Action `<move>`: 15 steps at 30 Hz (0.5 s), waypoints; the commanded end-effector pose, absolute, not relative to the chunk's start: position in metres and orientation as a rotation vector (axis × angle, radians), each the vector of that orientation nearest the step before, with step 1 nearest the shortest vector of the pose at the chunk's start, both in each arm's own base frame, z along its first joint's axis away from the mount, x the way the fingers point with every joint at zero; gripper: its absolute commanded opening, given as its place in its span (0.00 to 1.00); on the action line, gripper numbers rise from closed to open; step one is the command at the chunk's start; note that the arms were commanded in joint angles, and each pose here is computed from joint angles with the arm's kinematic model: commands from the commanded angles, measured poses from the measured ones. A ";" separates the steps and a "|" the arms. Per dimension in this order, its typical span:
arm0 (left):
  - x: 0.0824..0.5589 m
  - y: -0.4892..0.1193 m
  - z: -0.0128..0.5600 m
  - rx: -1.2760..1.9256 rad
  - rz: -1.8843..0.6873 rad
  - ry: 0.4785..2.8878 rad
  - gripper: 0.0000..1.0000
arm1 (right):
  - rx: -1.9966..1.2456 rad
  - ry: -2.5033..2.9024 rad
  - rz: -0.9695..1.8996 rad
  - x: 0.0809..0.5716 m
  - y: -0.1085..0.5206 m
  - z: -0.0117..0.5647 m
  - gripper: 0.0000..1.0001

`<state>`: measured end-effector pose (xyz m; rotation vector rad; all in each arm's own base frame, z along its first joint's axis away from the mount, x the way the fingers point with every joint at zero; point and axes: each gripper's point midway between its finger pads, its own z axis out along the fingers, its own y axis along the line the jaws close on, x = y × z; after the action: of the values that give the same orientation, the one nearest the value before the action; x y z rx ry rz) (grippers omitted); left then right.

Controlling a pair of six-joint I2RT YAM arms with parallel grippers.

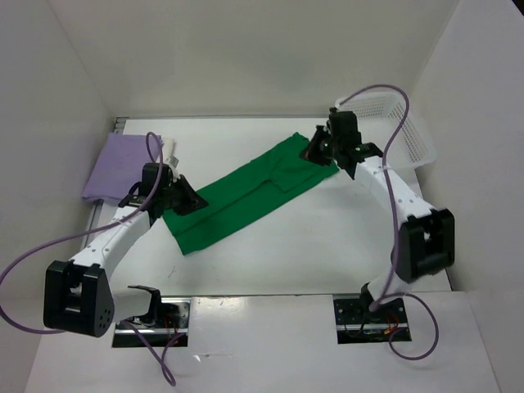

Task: Fold and stack the t-shirts
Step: Rotate the tshirt 90 degrees

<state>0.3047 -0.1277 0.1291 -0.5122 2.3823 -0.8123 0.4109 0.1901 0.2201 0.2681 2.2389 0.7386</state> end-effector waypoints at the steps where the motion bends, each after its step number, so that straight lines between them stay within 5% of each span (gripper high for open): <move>1: 0.312 -0.135 0.138 -0.437 -0.855 2.356 0.15 | 0.501 2.451 0.477 0.416 0.124 0.107 0.00; 15: 0.301 -0.136 0.130 -0.417 -0.874 2.362 0.19 | 0.620 2.601 0.304 0.452 0.097 0.004 0.00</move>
<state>0.3018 -0.1321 0.1227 -0.4728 2.4015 -0.8402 0.4310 0.0965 0.0154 0.6363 2.6165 0.3375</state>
